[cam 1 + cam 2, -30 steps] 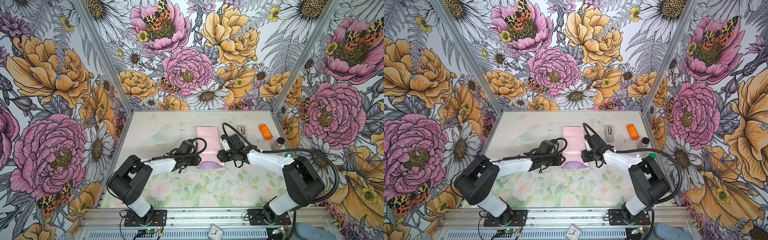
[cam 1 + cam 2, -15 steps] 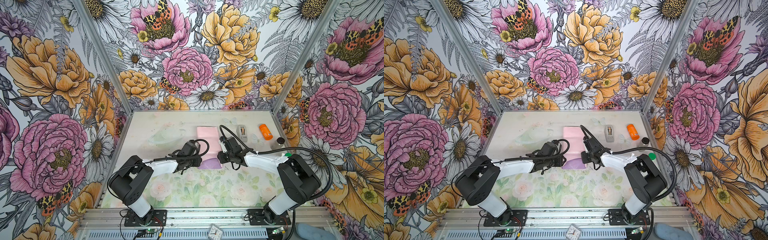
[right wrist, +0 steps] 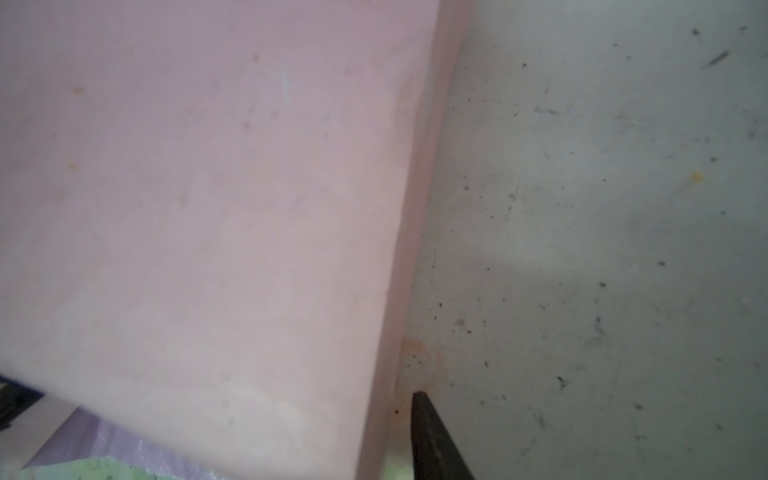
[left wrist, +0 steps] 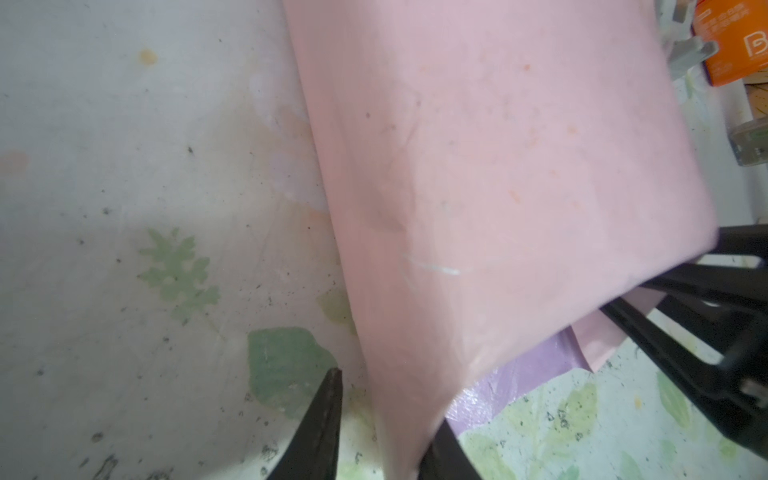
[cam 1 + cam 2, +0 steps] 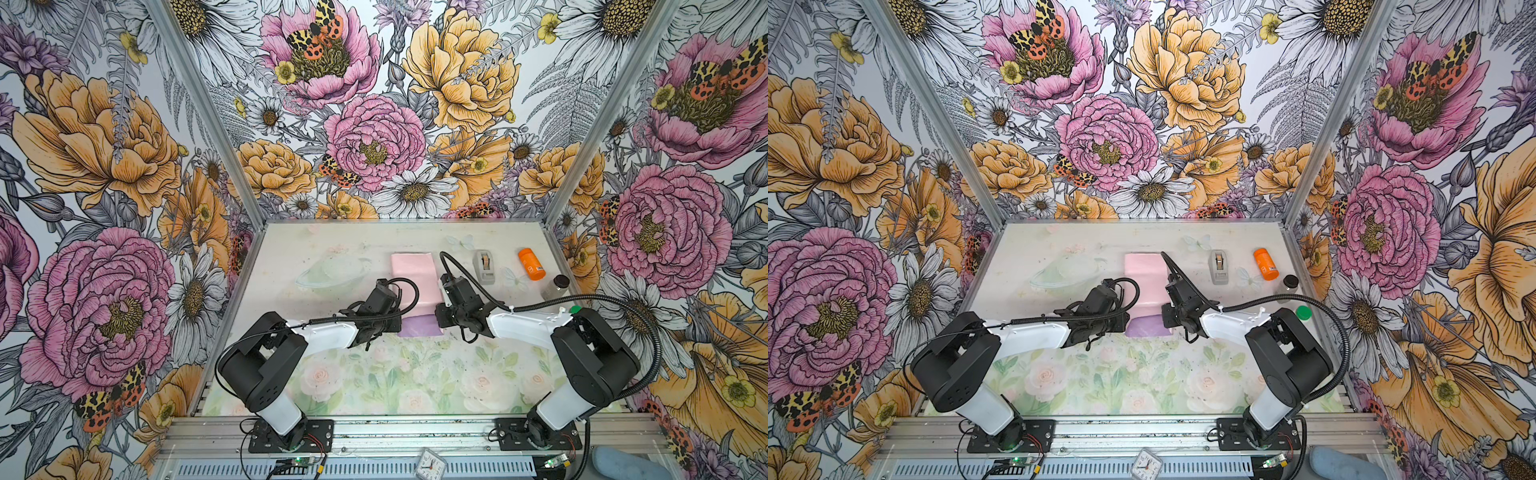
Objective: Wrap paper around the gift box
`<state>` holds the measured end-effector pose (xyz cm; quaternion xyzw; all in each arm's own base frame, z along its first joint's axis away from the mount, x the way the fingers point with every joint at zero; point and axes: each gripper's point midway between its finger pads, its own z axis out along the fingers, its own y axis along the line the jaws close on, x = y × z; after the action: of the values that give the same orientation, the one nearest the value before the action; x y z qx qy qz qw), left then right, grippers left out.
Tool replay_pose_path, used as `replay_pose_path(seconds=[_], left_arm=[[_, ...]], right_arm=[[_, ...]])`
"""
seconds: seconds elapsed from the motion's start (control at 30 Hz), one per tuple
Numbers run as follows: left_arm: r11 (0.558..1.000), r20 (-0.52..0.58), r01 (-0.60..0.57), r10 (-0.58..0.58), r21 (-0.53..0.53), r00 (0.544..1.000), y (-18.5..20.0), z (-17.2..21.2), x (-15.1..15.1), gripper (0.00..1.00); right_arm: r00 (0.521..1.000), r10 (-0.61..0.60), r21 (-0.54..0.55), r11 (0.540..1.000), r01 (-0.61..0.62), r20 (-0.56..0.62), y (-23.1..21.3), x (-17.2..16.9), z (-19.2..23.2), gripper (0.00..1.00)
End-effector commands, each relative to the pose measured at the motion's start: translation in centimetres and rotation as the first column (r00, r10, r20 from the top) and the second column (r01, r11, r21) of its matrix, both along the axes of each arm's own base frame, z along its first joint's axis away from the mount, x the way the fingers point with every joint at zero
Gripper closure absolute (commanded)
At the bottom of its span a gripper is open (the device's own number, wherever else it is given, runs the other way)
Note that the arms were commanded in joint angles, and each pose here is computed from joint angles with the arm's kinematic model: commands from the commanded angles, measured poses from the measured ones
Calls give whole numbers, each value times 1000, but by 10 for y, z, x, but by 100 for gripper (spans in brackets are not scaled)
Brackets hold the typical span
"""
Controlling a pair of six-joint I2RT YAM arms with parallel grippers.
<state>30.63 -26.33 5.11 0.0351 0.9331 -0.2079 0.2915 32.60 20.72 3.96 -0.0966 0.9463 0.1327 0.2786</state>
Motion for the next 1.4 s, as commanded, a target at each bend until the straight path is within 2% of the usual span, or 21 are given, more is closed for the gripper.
replay_pose_path(seconds=[0.0,0.13,0.33,0.4,0.6,0.7,0.83,0.9,1.1,1.27,1.37], left_arm=[[999,77,-26,27,-25,997,-2,24,11,72],[999,82,-26,27,-18,996,-1,25,10,72],[1000,86,-22,23,-17,996,-2,25,11,72],[1000,87,-22,24,-18,996,-2,26,12,73],[1000,85,-16,18,-16,996,-4,25,12,73],[1000,85,-13,14,-13,996,-4,25,11,73],[1000,83,-9,10,-13,996,-6,24,11,73],[1000,83,-11,11,-6,996,-7,22,12,73],[999,87,-32,29,32,996,-2,23,15,72],[998,86,-34,29,46,996,0,22,15,72],[999,81,-27,23,46,996,-2,21,13,72]], right_arm=[[999,-19,-1,1000,19,29,1,4,3,63],[1000,-18,-12,1000,18,21,4,7,-3,67],[999,-31,-28,999,32,37,1,10,-3,86],[999,-29,-23,999,30,40,2,9,-3,88],[998,-30,-13,999,31,57,1,8,3,68],[998,-31,14,999,30,63,7,11,5,69],[998,-32,50,998,29,61,15,12,4,80],[998,-28,50,998,25,54,16,10,4,80],[1000,3,5,1000,-3,23,2,-10,18,56],[999,31,-13,999,-31,-7,-13,-32,42,48],[999,34,-2,999,-34,-14,-16,-34,48,47]])
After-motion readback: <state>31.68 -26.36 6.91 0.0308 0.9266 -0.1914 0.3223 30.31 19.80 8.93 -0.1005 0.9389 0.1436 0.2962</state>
